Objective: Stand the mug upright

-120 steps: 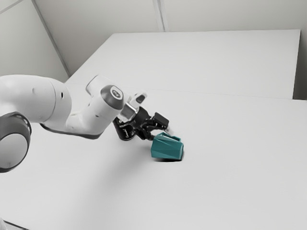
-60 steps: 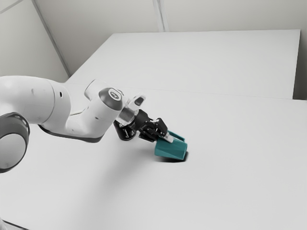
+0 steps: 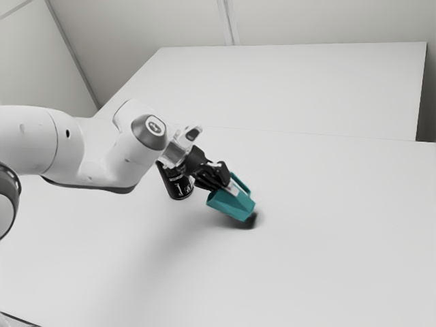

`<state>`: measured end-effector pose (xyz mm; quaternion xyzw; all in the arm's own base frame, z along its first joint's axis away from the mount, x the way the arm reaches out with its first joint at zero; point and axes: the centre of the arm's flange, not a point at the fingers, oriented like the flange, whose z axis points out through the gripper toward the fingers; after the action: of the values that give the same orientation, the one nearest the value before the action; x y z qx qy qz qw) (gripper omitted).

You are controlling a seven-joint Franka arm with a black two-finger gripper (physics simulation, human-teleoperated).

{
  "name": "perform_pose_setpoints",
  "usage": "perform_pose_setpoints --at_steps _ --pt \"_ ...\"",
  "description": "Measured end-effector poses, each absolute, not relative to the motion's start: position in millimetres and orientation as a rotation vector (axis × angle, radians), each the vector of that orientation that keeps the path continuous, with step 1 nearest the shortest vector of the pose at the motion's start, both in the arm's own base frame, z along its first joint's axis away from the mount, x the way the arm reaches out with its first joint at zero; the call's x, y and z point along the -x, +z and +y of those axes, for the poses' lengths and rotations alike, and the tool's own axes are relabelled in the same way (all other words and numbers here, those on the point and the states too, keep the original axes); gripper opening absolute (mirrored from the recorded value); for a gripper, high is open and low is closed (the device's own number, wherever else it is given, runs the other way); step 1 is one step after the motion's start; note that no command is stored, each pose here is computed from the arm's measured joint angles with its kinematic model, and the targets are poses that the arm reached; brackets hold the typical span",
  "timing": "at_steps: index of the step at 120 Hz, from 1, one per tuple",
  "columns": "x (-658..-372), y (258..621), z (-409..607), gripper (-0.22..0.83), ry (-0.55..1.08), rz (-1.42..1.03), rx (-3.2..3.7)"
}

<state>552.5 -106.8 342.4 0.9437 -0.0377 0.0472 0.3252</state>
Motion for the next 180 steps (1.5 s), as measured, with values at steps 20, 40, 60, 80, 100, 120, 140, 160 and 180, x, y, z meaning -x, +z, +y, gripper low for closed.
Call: perform_pose_setpoints --at_steps 20,40,60,80,100,120,140,160,180 --pt "-549.4 343.2 -114.9 -0.16 0.061 -0.161 -2.662" --pt "-547.1 364.4 -120.8 -0.16 0.056 -0.129 -2.789" --pt "-542.7 378.6 -117.8 -0.16 0.03 -0.003 -2.851" --pt "-536.8 377.2 -106.8 -0.16 -0.053 0.178 -2.883" --pt "-534.7 372.8 -89.0 -0.16 -0.129 0.342 -2.916" --pt "-531.4 371.2 -63.8 -0.16 -0.194 0.505 -2.938" --pt "-520.5 362.5 -54.9 -0.16 -0.274 0.62 -2.946" --pt "-516.9 358.5 -37.2 -0.16 -0.31 0.747 -2.934" --pt "-516.5 356.3 -25.5 -0.16 -0.319 0.823 -2.96"
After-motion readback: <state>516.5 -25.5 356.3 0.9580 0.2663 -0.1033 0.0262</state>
